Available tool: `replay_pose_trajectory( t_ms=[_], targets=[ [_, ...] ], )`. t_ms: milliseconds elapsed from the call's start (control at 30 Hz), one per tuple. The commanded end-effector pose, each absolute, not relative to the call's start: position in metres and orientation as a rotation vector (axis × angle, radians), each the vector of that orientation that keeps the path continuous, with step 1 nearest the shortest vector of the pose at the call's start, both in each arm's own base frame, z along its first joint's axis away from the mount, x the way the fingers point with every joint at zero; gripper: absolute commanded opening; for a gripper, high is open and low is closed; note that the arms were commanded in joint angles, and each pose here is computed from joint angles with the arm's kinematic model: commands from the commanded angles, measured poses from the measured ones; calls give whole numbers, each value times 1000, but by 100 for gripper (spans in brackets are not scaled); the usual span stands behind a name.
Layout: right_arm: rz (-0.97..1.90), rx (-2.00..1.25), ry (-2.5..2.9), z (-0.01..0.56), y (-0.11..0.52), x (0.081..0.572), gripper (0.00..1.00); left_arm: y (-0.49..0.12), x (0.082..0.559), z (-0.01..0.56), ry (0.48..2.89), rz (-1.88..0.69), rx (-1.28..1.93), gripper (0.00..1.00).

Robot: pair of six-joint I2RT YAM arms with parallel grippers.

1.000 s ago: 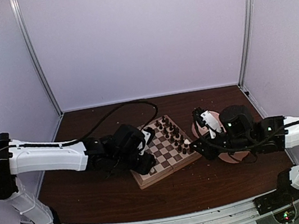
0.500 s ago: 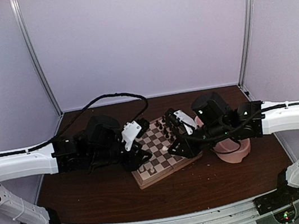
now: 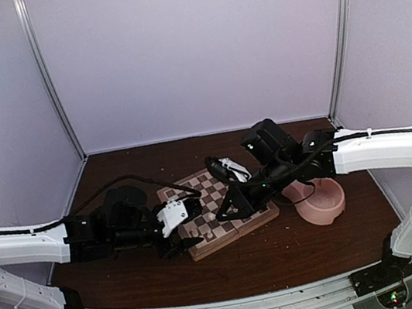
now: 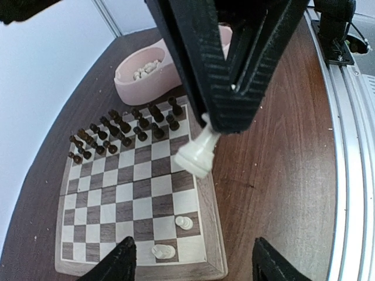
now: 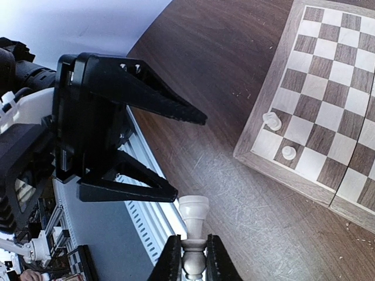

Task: Set up the chess pieces on the board
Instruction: Place the bishop on the chessboard.

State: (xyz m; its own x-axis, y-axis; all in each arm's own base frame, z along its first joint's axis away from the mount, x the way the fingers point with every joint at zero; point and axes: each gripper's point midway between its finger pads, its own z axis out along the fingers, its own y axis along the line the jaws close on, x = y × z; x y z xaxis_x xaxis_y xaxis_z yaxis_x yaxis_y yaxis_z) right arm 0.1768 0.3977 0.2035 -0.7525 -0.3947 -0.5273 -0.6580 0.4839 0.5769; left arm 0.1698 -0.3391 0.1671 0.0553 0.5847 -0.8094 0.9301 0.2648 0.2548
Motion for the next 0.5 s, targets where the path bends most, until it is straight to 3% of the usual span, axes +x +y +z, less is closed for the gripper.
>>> replay_pose_trajectory(
  t_ms=[0, 467],
  targets=[
    [1248, -948, 2402, 215, 407, 166, 0, -355, 172, 196, 1420, -473, 1431, 67],
    [1349, -961, 2426, 205, 420, 161, 0, -375, 159, 195, 1350, -572, 1514, 53]
  ],
)
